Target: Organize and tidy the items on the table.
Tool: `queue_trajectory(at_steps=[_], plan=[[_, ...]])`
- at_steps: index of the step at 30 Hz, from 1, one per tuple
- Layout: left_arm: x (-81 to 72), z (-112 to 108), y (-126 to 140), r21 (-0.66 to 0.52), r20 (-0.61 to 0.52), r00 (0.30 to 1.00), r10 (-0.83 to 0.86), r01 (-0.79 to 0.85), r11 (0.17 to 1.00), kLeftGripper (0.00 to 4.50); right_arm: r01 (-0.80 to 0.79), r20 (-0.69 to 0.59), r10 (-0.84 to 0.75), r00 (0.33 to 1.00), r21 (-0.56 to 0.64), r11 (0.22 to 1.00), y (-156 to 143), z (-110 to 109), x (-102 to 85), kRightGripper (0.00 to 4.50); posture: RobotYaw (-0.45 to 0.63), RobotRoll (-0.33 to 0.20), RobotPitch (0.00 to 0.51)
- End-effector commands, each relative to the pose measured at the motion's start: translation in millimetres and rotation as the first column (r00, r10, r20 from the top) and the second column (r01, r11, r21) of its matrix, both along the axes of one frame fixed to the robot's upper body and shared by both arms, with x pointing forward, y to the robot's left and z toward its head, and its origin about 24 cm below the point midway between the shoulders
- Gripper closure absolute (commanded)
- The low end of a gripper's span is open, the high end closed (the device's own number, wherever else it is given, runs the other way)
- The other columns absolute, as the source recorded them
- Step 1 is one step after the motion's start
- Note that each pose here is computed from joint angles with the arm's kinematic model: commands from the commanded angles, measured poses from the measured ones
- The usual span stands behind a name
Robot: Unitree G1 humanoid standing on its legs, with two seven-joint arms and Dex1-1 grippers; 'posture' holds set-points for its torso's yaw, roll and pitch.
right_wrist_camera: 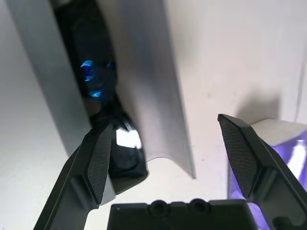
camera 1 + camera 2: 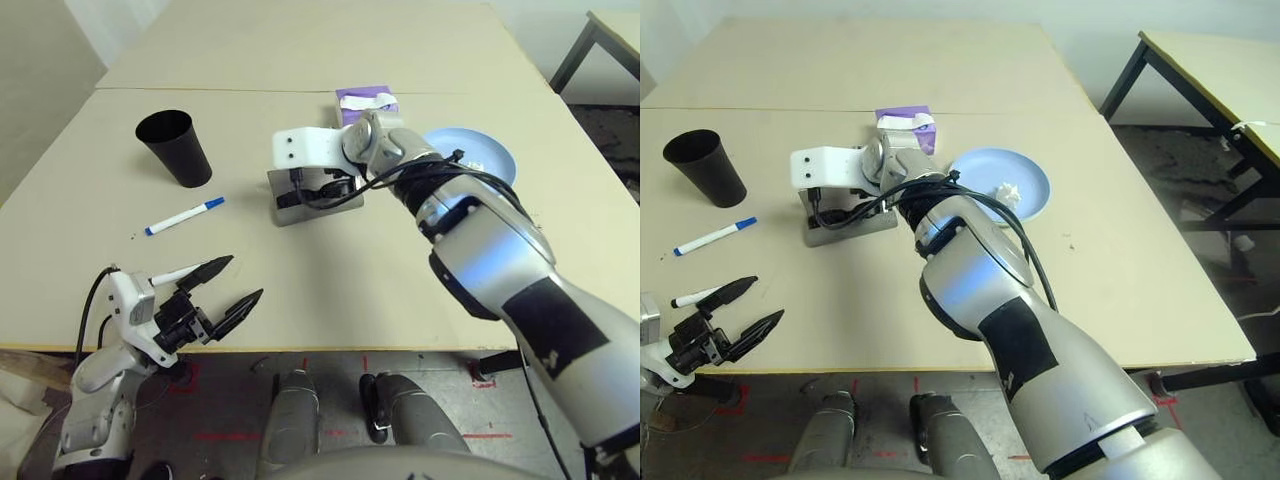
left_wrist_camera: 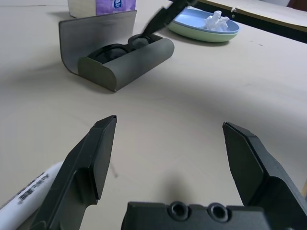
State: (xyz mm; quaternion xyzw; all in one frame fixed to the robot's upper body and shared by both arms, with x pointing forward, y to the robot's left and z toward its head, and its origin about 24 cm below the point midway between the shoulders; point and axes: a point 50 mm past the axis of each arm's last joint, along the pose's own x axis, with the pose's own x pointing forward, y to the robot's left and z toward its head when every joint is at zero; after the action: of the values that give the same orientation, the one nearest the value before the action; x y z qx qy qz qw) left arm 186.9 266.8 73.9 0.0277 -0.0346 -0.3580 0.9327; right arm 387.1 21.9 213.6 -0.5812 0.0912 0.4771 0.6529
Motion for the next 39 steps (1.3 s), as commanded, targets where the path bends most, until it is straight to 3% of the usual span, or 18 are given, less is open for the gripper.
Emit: queue_trajectory(at_steps=[1, 6, 10, 15, 23, 27, 34, 39], plan=[[-2.7, -4, -4, 0.0, -0.03, 1.0, -0.004, 0.004, 1.0, 0.0, -0.03, -0.036, 0.032, 0.999, 0.058, 0.998, 7, 22, -4.3, 0.03, 0.05, 0.0, 0.147], [-0.3, -2, -4, 0.001, -0.024, 1.0, -0.001, 0.001, 1.0, 0.0, -0.051, -0.11, 0.059, 0.992, 0.075, 0.996, 2, 46, -7.7, 0.03, 0.04, 0.0, 0.142], [3.1, 6, -1, 0.005, -0.002, 1.0, 0.017, -0.017, 1.0, 0.0, -0.052, -0.174, 0.081, 0.981, 0.168, 0.984, -19, 67, -7.2, 0.03, 0.05, 0.0, 0.139], [3.0, 17, 6, 0.001, 0.024, 0.998, 0.061, -0.061, 0.998, 0.0, 0.017, -0.278, 0.09, 0.956, 0.361, 0.932, -78, 70, -15.2, 0.03, 0.06, 0.0, 0.148], [1.1, 22, 8, 0.014, 0.019, 0.998, 0.06, -0.061, 0.998, 0.0, 0.254, -0.441, 0.01, 0.897, 0.535, 0.806, -179, 30, -64.6, 0.03, 0.05, 0.0, 0.154], [5.2, 26, 9, 0.018, 0.019, 0.998, 0.052, -0.052, 0.998, 0.0, 0.314, -0.471, 0.076, 0.879, 0.69, 0.652, -195, 10, -88.6, 0.03, 0.03, 0.0, 0.156], [10.8, 29, 4, 0.017, 0.02, 0.999, 0.033, -0.033, 0.999, 0.0, 0.352, -0.474, 0.051, 0.879, 0.717, 0.602, -215, -45, -118.5, 0.03, 0.03, 0.0, 0.162], [10.0, 26, 1, 0.007, 0.016, 0.999, 0.028, -0.029, 1.0, 0.0, 0.38, -0.435, -0.011, 0.9, 0.773, 0.509, -234, -76, -119.7, 0.03, 0.04, 0.0, 0.162]])
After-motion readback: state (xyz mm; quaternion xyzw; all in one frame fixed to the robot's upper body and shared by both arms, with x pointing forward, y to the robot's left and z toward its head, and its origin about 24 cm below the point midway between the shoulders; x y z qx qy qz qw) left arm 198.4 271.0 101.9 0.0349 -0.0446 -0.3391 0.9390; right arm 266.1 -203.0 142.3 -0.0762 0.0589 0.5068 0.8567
